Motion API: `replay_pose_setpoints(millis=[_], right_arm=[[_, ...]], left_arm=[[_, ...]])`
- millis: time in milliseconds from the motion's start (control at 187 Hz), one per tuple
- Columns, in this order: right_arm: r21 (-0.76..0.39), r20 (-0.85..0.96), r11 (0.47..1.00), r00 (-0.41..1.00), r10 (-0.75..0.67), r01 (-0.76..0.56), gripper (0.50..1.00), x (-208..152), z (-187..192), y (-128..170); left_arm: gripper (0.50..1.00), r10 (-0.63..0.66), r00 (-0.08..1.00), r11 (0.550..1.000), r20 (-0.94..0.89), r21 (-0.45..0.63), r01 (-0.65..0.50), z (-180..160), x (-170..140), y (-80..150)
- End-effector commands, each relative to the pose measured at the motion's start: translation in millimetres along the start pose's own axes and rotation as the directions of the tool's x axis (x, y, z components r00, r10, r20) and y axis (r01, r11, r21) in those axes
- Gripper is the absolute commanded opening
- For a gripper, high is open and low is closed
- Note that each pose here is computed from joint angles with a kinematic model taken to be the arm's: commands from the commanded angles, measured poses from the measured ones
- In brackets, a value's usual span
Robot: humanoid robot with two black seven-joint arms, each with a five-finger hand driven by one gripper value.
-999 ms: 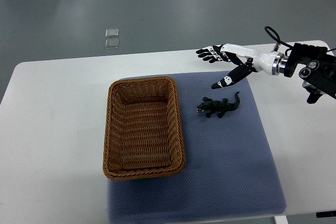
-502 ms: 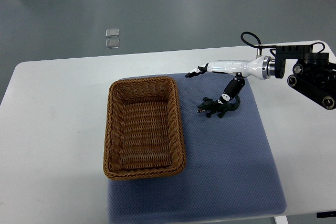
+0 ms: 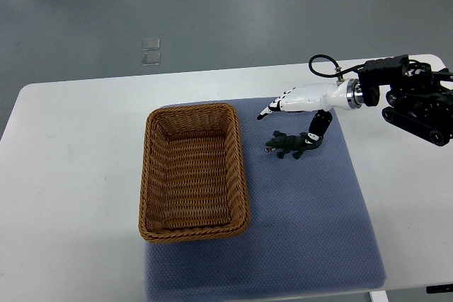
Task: Place crocodile in brown basket with right hand
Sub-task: 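Lower the right hand over the crocodile and position fingers around it, then close the right hand fingers to grasp the crocodile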
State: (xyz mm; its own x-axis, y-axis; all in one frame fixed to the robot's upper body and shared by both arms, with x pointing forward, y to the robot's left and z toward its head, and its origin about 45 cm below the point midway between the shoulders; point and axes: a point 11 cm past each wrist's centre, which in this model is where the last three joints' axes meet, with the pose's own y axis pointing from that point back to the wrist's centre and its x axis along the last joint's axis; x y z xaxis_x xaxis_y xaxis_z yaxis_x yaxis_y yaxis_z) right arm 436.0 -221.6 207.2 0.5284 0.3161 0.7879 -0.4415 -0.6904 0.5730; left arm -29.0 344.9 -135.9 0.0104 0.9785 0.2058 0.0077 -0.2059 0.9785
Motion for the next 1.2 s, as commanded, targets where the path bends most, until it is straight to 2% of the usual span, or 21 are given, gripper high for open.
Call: replay_pose_setpoints(millis=[0,652,1197], right_arm=[[-0.021,-0.028,1.000,0.999,-0.015,0.015,0.926,-2.7,5.6,2.0],[0.006,-0.031,0.999,0.999,-0.042,0.043,0.926,-22.9,-3.2,-10.0],[-0.039,-0.067,0.998,0.996,-0.060,0.058,0.926,-33.3,7.4,-16.4]], left_arm=[[1.000,0.000,1.000,1.000,-0.001,0.000,0.000,0.0,0.0,0.0],[1.000,0.000,1.000,1.000,0.001,0.000,0.000,-0.1,0.0,0.0],[1.000,0.000,1.000,1.000,-0.001,0.000,0.000,0.0,0.1,0.0]])
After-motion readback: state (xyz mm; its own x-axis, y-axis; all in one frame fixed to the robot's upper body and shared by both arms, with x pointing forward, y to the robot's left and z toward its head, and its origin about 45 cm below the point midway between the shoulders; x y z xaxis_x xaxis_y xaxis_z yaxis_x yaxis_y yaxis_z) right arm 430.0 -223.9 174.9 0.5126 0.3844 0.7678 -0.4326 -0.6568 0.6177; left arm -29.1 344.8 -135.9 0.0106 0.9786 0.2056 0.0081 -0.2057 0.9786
